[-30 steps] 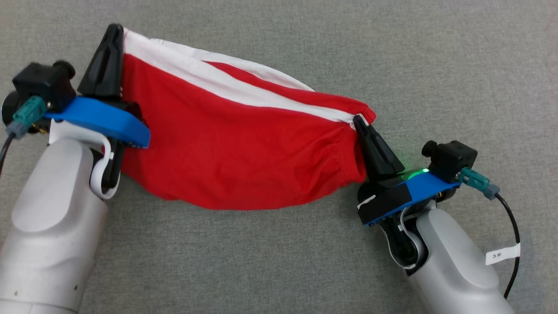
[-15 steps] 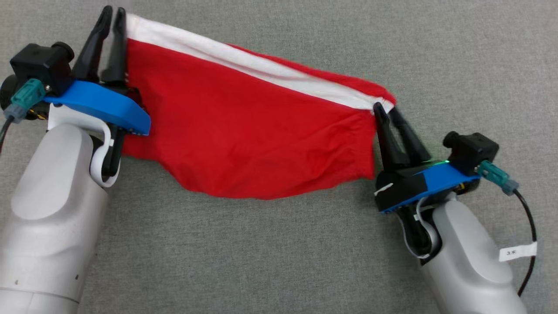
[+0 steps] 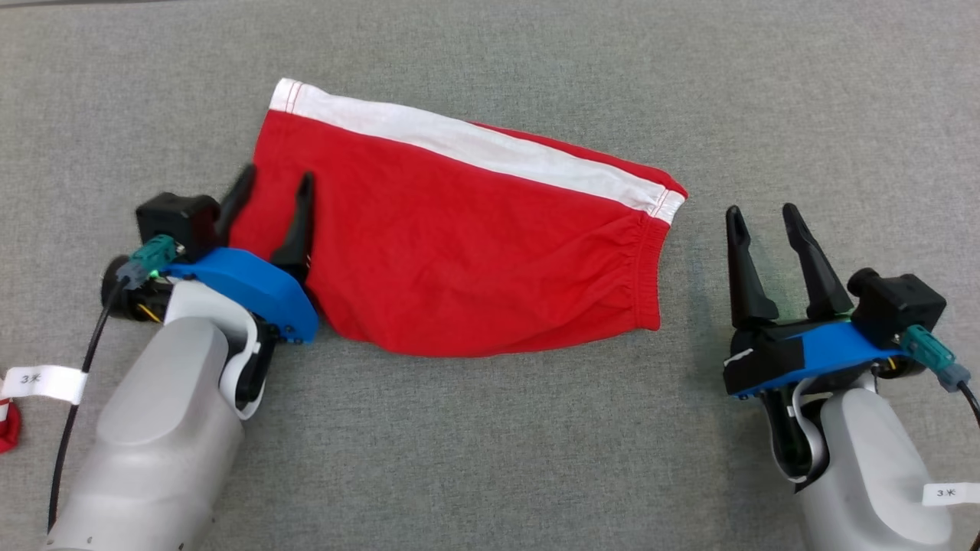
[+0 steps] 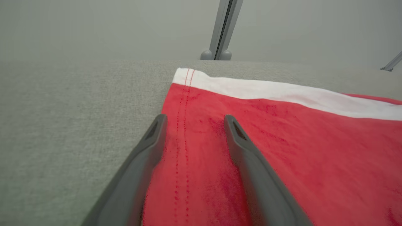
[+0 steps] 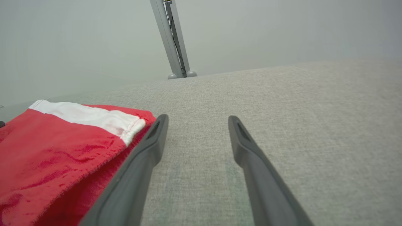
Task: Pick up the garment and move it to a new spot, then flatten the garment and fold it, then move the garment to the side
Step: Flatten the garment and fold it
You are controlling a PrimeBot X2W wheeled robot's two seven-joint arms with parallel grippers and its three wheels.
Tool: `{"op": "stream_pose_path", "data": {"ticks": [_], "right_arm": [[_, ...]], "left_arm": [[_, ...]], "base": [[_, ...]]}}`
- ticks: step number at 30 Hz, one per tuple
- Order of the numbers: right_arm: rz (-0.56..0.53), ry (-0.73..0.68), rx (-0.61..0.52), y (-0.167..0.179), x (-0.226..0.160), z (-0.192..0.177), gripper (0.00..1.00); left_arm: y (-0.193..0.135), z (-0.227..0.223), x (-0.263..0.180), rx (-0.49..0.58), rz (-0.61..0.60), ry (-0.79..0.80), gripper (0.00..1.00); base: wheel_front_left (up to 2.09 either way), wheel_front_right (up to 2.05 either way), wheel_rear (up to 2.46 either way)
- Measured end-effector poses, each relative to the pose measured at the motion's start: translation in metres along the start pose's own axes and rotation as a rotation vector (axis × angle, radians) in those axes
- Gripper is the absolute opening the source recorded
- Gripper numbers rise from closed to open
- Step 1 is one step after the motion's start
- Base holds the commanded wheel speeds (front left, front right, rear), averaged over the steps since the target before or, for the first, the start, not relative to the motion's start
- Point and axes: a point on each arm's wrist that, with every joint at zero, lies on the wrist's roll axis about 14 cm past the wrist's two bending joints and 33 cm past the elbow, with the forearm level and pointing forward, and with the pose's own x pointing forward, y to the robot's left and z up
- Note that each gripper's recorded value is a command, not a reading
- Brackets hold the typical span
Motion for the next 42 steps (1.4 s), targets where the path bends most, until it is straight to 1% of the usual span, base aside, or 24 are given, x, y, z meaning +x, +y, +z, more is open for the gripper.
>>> {"op": "stream_pose_path", "data": {"ticks": [2,6,11,15,16,17,18,20,22,26,30,39,41,42], "right_arm": [[-0.021,0.002,-0.024,-0.008,-0.004,0.0,1.0],[-0.064,-0.002,-0.032,-0.023,-0.011,0.002,1.0],[-0.084,-0.004,-0.038,-0.029,-0.016,0.004,1.0],[-0.088,-0.003,-0.038,-0.03,-0.019,0.005,1.0],[-0.088,-0.004,-0.038,-0.03,-0.02,0.006,1.0],[-0.087,-0.004,-0.039,-0.03,-0.02,0.006,1.0],[-0.085,-0.006,-0.04,-0.029,-0.02,0.007,1.0],[-0.079,-0.011,-0.043,-0.027,-0.022,0.009,1.0],[-0.065,-0.014,-0.075,-0.023,-0.023,0.012,1.0],[-0.056,-0.025,-0.086,-0.019,-0.03,0.019,1.0],[-0.042,-0.028,-0.082,-0.012,-0.041,0.022,1.0],[0.003,-0.014,-0.068,0.007,-0.07,0.018,1.0],[0.011,-0.011,-0.066,0.01,-0.074,0.017,1.0],[0.017,-0.007,-0.066,0.012,-0.075,0.016,1.0]], "left_arm": [[-0.002,-0.018,-0.003,-0.017,-0.002,0.082,1.0],[0.006,-0.028,-0.005,0.007,0.008,0.154,1.0],[0.018,-0.034,-0.007,0.059,0.035,0.2,1.0],[0.013,-0.039,-0.008,0.043,0.036,0.229,1.0],[0.01,-0.039,-0.009,0.039,0.032,0.232,0.8],[0.008,-0.039,-0.01,0.038,0.028,0.236,0.26],[0.005,-0.04,-0.012,0.042,0.02,0.241,0.0],[0.0,-0.041,-0.017,0.034,0.011,0.246,0.0],[-0.006,-0.04,-0.022,0.031,0.0,0.237,0.0],[-0.006,-0.033,-0.039,0.028,0.019,0.197,0.0],[-0.005,-0.03,-0.063,0.011,0.053,0.167,0.0],[-0.007,-0.053,-0.128,-0.06,0.153,0.158,0.0],[-0.008,-0.05,-0.135,-0.07,0.175,0.131,0.0],[-0.007,-0.044,-0.137,-0.062,0.186,0.107,0.59]], "base": [[0.0,0.0,0.0],[0.0,0.0,0.0],[0.0,0.0,0.0],[0.0,0.0,0.0],[0.0,0.0,0.0],[0.0,0.0,0.0],[0.0,0.0,0.0],[0.0,0.0,0.0],[0.0,0.0,0.0],[0.0,0.0,0.0],[0.0,0.0,0.0],[0.0,0.0,0.0],[0.0,0.0,0.0],[0.0,0.0,0.0]]}}
